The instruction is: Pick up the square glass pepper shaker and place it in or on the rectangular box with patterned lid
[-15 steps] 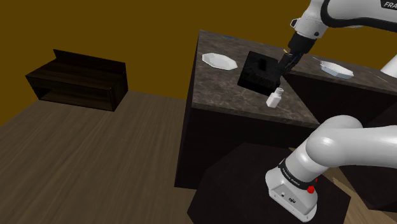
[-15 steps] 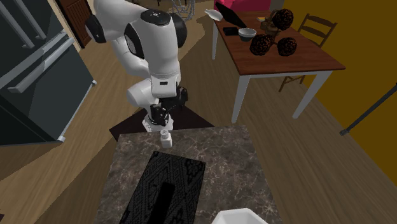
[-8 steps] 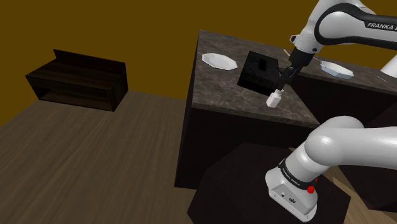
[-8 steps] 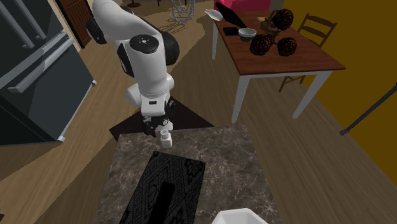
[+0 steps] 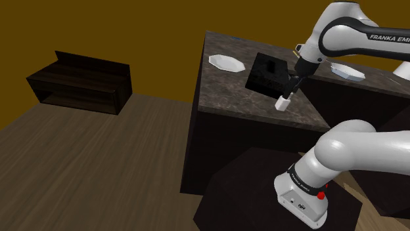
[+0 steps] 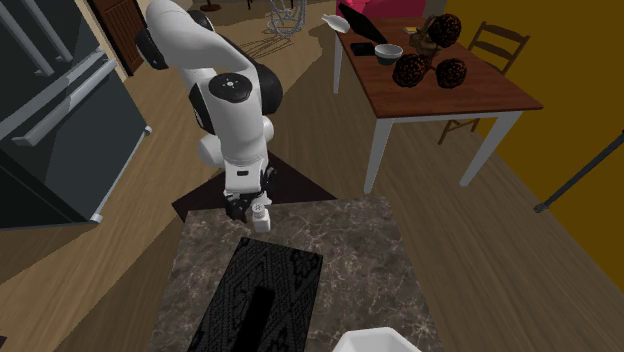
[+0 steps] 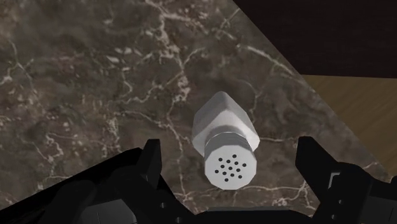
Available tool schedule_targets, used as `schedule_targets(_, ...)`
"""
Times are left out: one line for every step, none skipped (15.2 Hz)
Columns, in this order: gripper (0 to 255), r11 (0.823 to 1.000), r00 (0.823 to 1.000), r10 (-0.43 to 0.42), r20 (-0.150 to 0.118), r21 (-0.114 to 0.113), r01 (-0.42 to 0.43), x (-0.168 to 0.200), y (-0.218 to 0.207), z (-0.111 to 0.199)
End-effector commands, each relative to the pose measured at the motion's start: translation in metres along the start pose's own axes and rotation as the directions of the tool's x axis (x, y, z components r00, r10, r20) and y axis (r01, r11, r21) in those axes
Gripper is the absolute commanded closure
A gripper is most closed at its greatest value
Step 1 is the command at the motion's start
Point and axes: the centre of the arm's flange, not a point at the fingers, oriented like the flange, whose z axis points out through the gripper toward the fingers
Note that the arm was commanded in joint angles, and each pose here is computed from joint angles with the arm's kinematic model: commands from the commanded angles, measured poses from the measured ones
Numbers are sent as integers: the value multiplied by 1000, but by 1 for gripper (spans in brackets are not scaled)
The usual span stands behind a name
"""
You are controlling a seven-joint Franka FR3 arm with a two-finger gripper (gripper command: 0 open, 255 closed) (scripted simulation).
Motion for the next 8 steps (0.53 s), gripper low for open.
schedule_targets(0,1000,1000,0,0,0,0,0,0,1)
schedule_targets(0,1000,1000,0,0,0,0,0,0,1)
schedule_targets(0,1000,1000,0,0,0,0,0,0,1)
schedule_targets(0,1000,1000,0,0,0,0,0,0,1)
schedule_targets(255,1000,1000,0,0,0,0,0,0,1)
schedule_targets(255,1000,1000,0,0,0,0,0,0,1)
schedule_targets(255,1000,1000,0,0,0,0,0,0,1)
schedule_targets(255,1000,1000,0,0,0,0,0,0,1)
